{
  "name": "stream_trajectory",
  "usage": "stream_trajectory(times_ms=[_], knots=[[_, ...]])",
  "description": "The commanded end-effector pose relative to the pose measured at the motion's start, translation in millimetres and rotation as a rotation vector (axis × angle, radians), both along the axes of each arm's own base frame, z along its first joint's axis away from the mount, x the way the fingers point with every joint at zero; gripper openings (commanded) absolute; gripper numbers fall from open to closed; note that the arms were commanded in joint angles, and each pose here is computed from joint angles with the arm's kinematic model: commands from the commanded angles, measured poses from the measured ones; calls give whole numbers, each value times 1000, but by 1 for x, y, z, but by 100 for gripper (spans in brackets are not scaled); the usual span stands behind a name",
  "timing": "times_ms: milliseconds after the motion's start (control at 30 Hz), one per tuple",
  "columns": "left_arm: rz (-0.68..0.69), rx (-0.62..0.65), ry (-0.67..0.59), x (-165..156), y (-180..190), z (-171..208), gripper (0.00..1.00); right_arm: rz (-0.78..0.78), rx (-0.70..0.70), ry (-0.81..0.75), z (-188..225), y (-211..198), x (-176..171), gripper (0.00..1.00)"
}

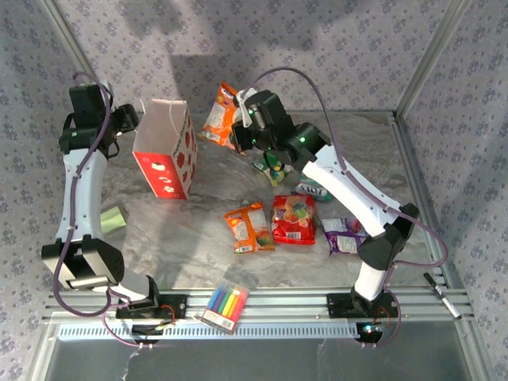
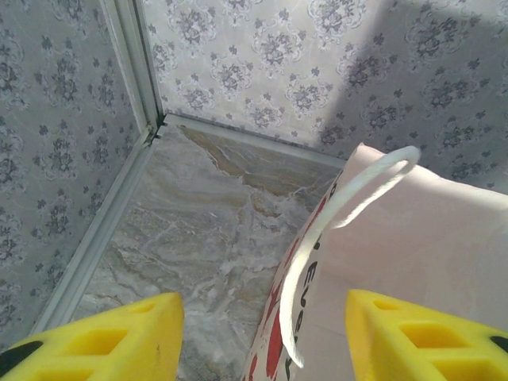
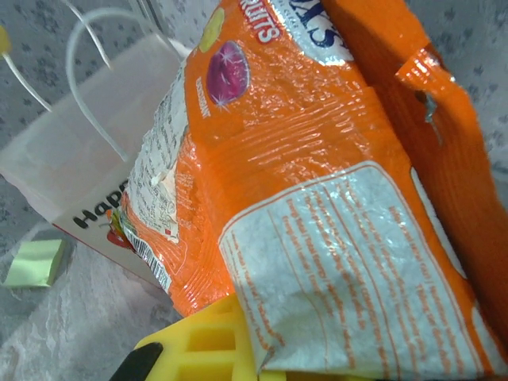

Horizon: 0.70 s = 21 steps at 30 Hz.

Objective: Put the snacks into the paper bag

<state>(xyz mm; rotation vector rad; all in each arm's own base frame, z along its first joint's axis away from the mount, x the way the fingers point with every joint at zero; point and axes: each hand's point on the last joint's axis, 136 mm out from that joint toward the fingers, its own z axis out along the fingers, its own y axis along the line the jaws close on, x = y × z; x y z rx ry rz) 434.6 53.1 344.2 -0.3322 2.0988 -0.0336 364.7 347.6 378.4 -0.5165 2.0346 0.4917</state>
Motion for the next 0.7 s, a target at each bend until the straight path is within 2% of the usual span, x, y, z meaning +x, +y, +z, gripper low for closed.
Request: stream_trajectory(times_ms=[0,267,433,667], knots=[[22,-17,-63,9,4,17,55,26,95,-157,68,-3,-8,0],[26,-24,-50,18,6,8,51,80,214,-260,116,12,-9,0],[35,-38,-31,22,7,-3,41,136,311,-286,141,29,-11,0],[50,-64,-10,18,10,-16,25,210,372,-310,157,56,-13,0]])
